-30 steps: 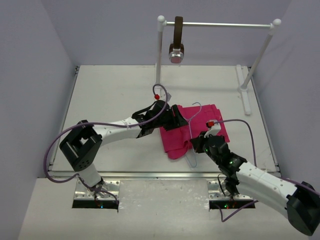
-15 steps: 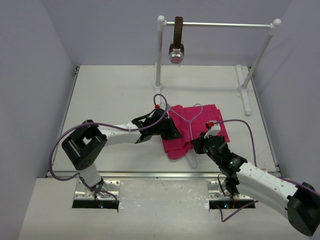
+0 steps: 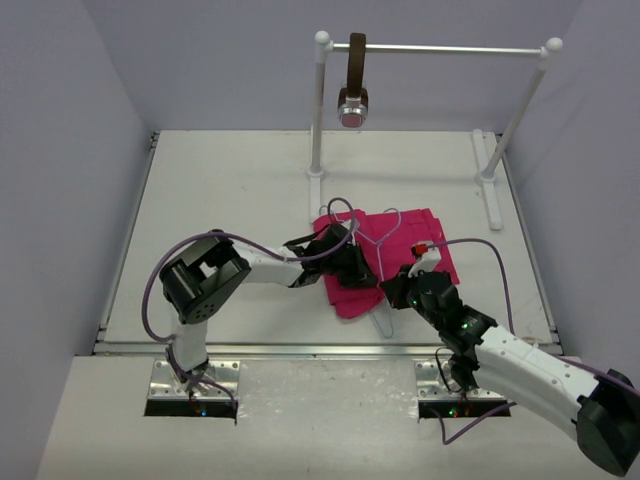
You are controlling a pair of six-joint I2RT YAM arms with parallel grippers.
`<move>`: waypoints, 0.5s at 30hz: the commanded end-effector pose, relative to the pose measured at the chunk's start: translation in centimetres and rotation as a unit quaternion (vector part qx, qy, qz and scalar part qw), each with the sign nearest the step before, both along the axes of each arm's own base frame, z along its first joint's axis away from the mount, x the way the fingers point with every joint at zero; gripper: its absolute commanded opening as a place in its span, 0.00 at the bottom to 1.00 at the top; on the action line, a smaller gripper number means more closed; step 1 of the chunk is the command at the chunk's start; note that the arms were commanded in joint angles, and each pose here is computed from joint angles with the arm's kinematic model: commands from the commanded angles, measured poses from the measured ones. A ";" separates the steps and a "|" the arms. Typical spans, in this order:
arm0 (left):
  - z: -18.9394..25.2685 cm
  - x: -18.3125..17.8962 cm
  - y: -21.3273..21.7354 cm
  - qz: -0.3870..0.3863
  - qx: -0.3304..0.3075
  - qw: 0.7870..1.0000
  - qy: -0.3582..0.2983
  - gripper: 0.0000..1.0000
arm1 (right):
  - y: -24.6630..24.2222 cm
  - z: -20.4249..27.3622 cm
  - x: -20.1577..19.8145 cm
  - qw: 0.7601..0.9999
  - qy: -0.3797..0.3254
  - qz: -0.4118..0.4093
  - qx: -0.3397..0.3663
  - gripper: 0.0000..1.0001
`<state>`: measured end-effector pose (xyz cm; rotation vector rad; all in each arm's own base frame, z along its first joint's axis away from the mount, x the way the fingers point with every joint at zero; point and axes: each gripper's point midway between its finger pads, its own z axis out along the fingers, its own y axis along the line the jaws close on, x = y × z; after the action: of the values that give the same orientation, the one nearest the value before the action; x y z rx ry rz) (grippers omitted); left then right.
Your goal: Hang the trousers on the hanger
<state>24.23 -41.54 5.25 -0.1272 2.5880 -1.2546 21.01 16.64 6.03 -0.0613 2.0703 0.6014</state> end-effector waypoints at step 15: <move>4.2 2.9 1.5 0.079 0.026 0.994 -0.074 0.12 | 1.8 1.8 0.2 0.999 -0.006 0.010 0.047 0.00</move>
<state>25.85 -42.58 4.49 -0.1781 2.5639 -1.2099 20.40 17.65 6.02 -0.0485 2.0962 0.6670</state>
